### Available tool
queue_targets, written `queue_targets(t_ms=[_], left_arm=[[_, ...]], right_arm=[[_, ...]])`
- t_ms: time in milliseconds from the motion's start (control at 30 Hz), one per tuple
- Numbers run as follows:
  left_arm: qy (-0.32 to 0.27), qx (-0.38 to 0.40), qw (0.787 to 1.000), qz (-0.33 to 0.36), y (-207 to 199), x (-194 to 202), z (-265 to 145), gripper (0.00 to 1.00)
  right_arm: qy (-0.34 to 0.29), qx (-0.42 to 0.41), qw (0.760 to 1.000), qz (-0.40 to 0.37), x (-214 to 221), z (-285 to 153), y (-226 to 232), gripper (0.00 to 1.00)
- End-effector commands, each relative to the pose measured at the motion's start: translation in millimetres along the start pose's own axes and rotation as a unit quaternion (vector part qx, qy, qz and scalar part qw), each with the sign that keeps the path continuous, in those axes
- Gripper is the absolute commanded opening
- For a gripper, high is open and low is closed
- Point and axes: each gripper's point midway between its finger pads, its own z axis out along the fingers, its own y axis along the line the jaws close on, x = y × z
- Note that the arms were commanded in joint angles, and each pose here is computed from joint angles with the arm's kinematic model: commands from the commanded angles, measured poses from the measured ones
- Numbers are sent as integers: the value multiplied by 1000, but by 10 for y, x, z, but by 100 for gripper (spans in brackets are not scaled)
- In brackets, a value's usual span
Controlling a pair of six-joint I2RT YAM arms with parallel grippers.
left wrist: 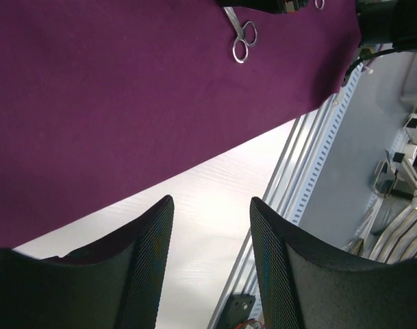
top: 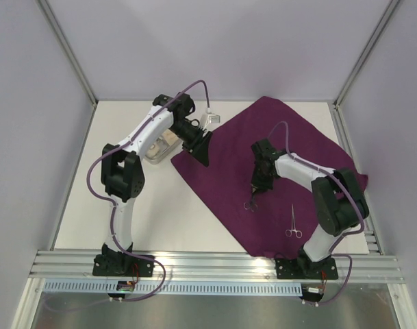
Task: Prepare the surgical pack
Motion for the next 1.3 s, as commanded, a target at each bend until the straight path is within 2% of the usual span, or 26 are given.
queue_targets(t_ms=[0,100,133,267,600,767,933,1033,1200,1267], left_arm=[[4,4,1000,-23,-63,20,-62,57],[6,5,1000,-20,-80,36,-74,57],[8,6,1000,-20,-91,47,-80,57],[8,6,1000,-8,-121,60,-109,57],[8,3,1000,3,-150,74,-146,57],[7,3,1000,3,-159,71,-151,57],[9,3,1000,5,-154,85,-148,57],[11,3,1000,4,-142,89,-139,57],[10,0,1000,5,-136,82,-144,57],[12,1,1000,3,-138,94,-142,57]], right_arm=[[-8,26,999,-37,-96,-23,62,16],[-2,55,996,-69,34,-35,104,29],[-5,67,995,-73,43,-40,84,29],[0,80,995,-61,155,-19,40,29],[-3,90,994,-59,106,8,26,27],[15,98,993,-63,165,196,-16,24],[27,72,996,-50,224,304,28,23],[30,78,995,-56,229,342,0,20],[40,93,993,-68,274,405,-83,1],[34,88,993,-67,268,372,-74,0]])
